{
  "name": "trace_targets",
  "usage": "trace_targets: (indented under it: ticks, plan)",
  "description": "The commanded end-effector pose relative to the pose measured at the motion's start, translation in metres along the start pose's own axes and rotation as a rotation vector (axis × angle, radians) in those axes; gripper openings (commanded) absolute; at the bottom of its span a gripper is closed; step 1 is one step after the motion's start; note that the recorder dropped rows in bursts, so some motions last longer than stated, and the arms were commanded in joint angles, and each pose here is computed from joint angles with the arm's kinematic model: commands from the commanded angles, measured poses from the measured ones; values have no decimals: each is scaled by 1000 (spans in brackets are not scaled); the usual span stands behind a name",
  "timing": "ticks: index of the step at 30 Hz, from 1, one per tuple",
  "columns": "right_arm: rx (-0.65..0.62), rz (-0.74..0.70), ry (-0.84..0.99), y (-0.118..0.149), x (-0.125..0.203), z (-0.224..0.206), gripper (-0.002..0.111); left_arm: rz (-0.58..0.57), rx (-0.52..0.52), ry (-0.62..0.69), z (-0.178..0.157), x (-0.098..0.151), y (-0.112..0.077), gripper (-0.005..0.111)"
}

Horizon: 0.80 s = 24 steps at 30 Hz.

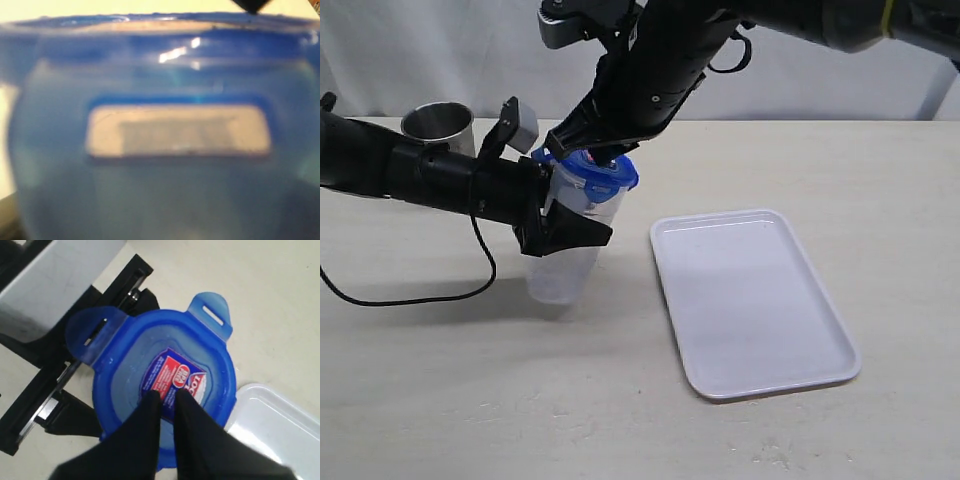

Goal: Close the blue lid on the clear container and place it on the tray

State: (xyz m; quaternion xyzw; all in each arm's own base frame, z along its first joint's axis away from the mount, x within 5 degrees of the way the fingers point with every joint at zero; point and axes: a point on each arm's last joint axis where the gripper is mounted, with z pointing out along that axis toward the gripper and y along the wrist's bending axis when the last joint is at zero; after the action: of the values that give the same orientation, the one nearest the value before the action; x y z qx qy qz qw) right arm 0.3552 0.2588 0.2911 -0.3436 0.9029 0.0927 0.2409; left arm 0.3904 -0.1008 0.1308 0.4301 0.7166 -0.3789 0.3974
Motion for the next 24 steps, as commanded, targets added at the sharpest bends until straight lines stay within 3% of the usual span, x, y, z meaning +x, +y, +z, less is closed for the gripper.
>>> trace_targets:
  ticks: [1,12,13,16,18,24]
  plan:
    - [-56,-36,46,5,10,11,4,10,22,-49,5,-1,4,0]
    - [-131,-43,51,12,14,16,4,25,49,-30,5,1,2,1]
    - [-132,-43,54,12,14,16,4,25,51,-32,5,1,1,3]
    - [-113,-94,68,22,15,20,4,25,51,-32,5,1,1,28]
    - [-108,-117,81,28,16,25,4,25,48,-30,5,1,2,39]
    - [-97,-116,111,31,18,36,4,36,54,-11,5,3,1,51]
